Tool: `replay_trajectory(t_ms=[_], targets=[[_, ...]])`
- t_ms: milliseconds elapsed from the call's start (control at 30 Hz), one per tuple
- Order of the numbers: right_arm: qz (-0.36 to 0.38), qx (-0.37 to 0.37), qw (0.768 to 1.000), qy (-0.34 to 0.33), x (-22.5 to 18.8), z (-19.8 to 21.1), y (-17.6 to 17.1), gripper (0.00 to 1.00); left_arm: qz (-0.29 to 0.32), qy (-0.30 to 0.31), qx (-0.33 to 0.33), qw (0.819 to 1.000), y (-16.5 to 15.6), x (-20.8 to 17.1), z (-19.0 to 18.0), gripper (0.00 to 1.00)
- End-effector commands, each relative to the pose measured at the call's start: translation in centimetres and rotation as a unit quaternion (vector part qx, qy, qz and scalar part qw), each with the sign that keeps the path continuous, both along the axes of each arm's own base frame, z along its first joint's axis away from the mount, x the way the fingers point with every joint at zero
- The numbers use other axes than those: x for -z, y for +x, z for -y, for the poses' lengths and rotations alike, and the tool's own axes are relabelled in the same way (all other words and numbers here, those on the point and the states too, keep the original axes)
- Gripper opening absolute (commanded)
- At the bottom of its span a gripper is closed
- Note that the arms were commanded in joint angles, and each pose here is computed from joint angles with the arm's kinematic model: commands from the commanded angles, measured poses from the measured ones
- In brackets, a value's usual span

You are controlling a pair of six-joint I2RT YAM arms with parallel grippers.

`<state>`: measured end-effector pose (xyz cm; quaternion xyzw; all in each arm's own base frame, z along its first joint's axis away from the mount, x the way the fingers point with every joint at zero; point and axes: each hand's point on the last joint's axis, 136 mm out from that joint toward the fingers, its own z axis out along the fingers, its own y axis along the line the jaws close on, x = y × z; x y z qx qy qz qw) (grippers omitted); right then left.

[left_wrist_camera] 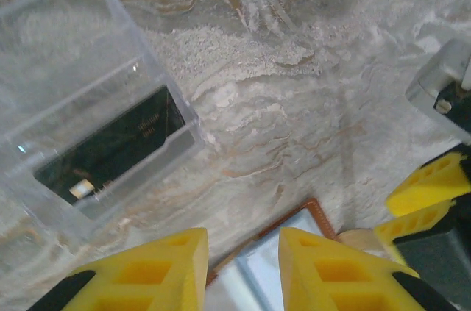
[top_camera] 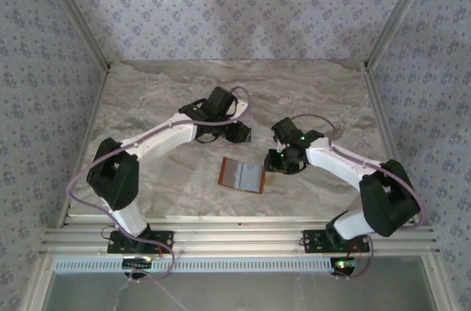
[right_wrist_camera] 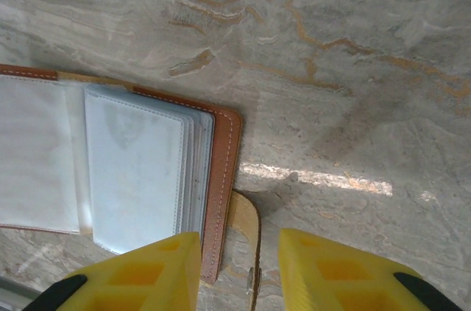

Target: Take the credit cards out of the card holder

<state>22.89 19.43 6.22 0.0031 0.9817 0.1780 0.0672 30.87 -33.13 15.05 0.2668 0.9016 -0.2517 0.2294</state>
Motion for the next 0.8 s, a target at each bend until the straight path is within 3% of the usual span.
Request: replay_trajectory(t_ms=[0, 133, 467, 767], targets=[[-0.002, -0.012, 1.000, -0.006, 0.1, -0.3, 0.0, 0.35, -0.039, -0.096, -0.089, 0.991, 0.5, -2.6, 1.0, 0.32], [-0.009, -0.017, 1.000, -0.010, 0.6, -0.5, -0.5, 0.35, -0.091, -0.079, -0.124, 0.985, -1.1, -1.1, 0.8, 0.32], [-0.016, -0.018, 1.000, -0.016, 1.9, -0.2, -1.3, 0.27, -0.146, -0.010, -0.078, 0.986, -6.4, 2.6, 2.8, 0.29], [-0.026, -0.016, 0.999, -0.028, 2.7, 0.5, -2.2, 0.21, -0.214, -0.038, -0.088, 0.972, -8.0, 5.3, 4.7, 0.27]])
